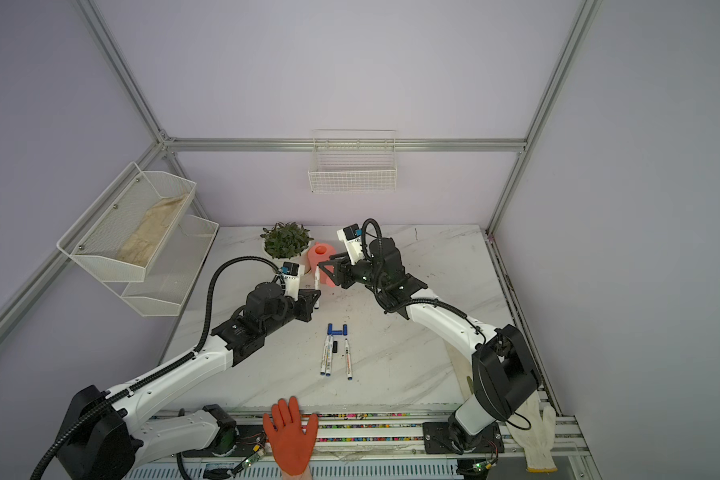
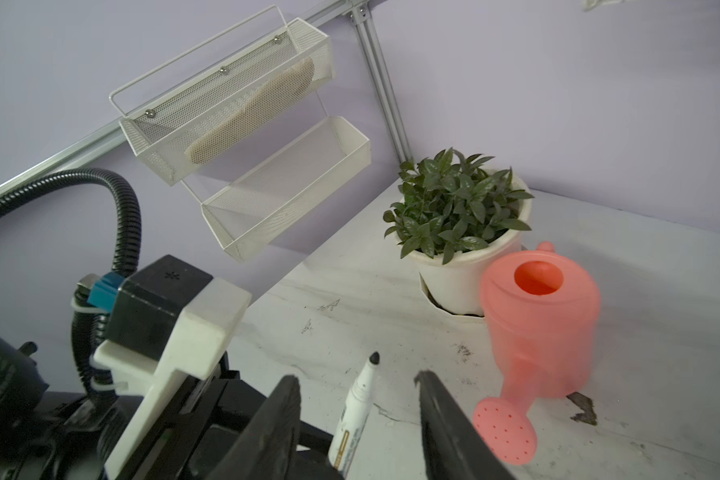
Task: Insert the pens into the pen caps
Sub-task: 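Lift the marker upright with the left gripper while the right gripper approaches it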
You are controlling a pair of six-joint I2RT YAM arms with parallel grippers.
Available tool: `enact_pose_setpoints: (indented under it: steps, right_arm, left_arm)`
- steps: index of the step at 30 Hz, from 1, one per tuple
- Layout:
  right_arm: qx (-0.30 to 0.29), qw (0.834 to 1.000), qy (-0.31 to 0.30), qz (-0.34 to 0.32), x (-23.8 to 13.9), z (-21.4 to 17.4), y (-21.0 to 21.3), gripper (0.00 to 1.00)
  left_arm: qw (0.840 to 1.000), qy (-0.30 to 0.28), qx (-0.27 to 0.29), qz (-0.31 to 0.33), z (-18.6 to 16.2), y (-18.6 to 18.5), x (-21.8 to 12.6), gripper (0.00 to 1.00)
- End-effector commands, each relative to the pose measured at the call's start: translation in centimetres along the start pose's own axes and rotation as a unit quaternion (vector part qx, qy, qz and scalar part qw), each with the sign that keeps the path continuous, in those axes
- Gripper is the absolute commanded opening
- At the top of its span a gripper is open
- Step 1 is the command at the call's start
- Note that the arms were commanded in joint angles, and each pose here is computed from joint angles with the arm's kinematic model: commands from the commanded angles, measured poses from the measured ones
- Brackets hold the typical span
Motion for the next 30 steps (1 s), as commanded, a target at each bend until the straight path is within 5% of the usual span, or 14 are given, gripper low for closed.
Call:
enact_pose_setpoints:
  steps: [1, 12, 22, 27, 30]
  right_arm:
    - [0.02, 0.999, 0.033, 0.028, 0.7, -0.5, -0.1, 0.49]
    - [0.026, 0.997, 0.06, 0.051, 2.1, -1.0, -0.7, 0.45]
    - [0.031, 0.994, 0.075, 0.066, 2.7, -1.3, -0.9, 0.23]
    - [0.038, 0.992, 0.087, 0.08, 2.9, -1.5, -0.9, 0.02]
    - [0.04, 0.992, 0.087, 0.081, 2.8, -1.5, -0.8, 0.0]
  left_arm:
    - [0.998, -0.056, 0.022, -0.014, 0.6, -0.2, -0.8, 0.0]
    - [0.997, -0.066, 0.039, -0.017, 0.8, -0.6, -0.5, 0.0]
    - [0.996, -0.073, 0.035, -0.025, 1.0, -1.2, 0.3, 0.0]
    - [0.995, -0.086, 0.043, -0.021, 1.5, -1.2, 0.1, 0.0]
    - [0.995, -0.089, 0.048, -0.026, 1.7, -1.3, 0.0, 0.0]
Point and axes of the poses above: each gripper's point midway between its finger pads, its own x axis out along the fingers, its own y axis along the line the jaws close on, z = x × y, the point moved 10 cm from there along -x, back along the fingers, and after that the axes turned 8 degrees about x, right-handed, at the moved point
